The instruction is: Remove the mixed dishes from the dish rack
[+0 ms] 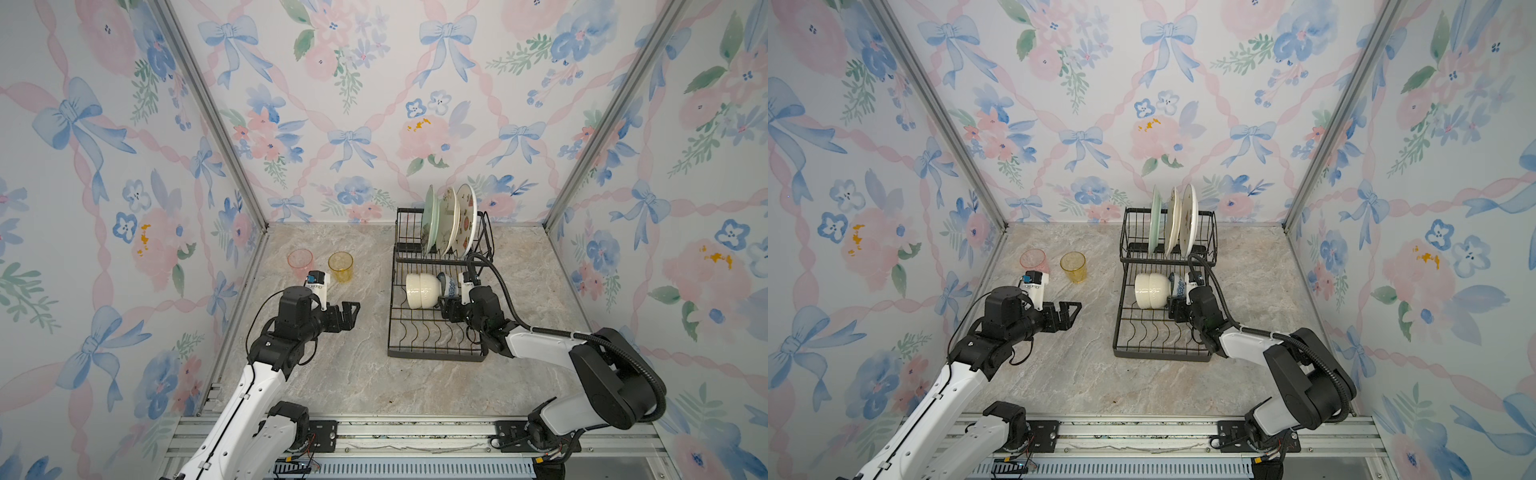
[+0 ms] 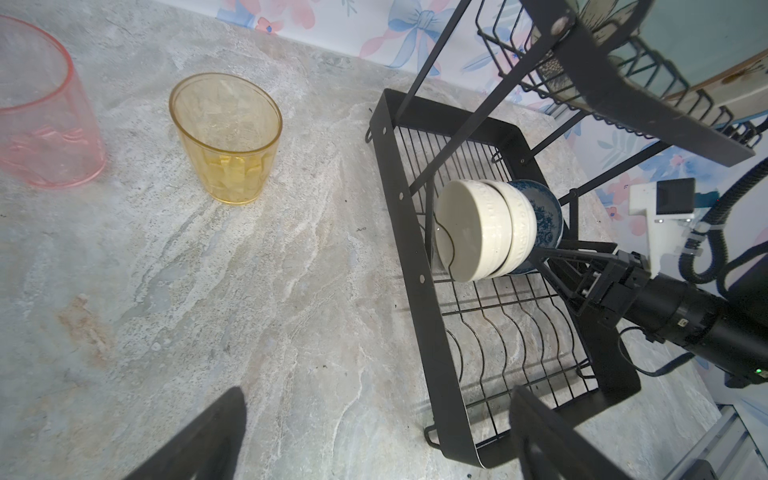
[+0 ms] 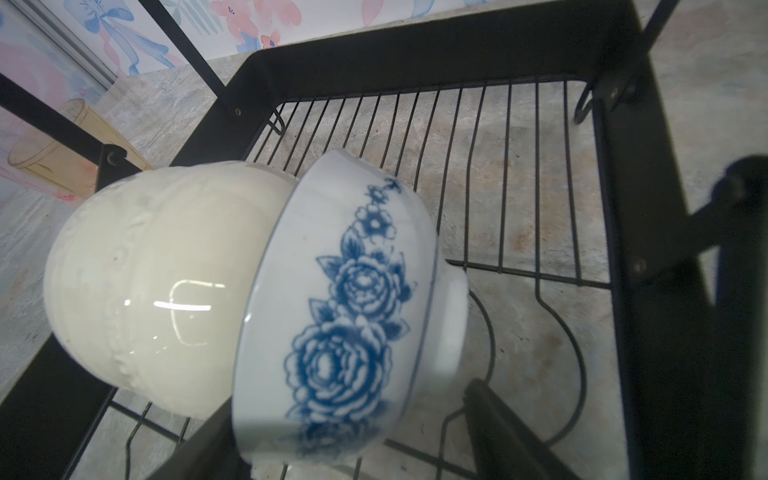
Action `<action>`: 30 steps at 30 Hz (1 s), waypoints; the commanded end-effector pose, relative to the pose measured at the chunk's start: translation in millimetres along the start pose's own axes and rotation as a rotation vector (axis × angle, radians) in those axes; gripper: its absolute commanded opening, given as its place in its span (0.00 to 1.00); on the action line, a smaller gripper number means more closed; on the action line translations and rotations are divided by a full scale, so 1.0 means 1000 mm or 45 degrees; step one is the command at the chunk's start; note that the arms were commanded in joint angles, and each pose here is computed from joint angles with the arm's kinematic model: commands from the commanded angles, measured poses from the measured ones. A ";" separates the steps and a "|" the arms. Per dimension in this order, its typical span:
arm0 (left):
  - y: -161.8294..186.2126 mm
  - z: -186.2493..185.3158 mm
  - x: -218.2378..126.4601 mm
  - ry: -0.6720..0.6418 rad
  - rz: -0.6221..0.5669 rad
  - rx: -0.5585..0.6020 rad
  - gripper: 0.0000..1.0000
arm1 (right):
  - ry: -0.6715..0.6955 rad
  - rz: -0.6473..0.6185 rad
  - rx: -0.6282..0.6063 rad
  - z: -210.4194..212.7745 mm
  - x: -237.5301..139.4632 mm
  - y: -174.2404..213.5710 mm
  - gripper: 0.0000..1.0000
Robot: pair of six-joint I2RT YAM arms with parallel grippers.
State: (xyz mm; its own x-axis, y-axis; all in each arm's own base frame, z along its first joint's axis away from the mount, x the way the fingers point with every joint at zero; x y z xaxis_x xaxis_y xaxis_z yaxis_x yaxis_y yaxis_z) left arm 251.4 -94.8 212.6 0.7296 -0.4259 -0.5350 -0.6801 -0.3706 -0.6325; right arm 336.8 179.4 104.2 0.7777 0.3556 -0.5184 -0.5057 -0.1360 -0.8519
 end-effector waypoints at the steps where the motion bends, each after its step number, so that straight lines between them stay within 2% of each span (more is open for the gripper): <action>1: 0.002 0.002 0.002 0.012 0.003 -0.009 0.98 | -0.021 -0.006 0.004 0.000 0.009 -0.005 0.77; 14: 0.002 0.002 0.002 0.012 0.003 -0.009 0.98 | -0.032 -0.031 -0.010 -0.001 0.008 -0.004 0.70; 24: 0.002 0.003 0.003 0.008 0.003 -0.012 0.98 | 0.039 -0.022 -0.033 -0.009 0.003 -0.004 0.69; 30: 0.003 0.003 0.003 0.006 0.006 -0.015 0.98 | 0.062 -0.046 -0.034 -0.012 -0.004 -0.006 0.65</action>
State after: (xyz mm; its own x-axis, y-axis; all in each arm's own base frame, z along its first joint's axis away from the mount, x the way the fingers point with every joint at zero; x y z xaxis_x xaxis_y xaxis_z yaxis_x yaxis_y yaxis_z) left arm 251.5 -94.5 212.4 0.7299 -0.4250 -0.5353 -0.6799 -0.3713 -0.6323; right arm 339.6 175.8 100.2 0.7775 0.3468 -0.5247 -0.4991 -0.1675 -0.8502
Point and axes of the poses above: each gripper's point midway between its finger pads, its own x axis out along the fingers, its own z axis along the line the jaws close on, y = z × x, the point moved 3 cm from there along -x, back along the fingers, and after that the axes turned 14 degrees about -x, right-handed, at the moved point
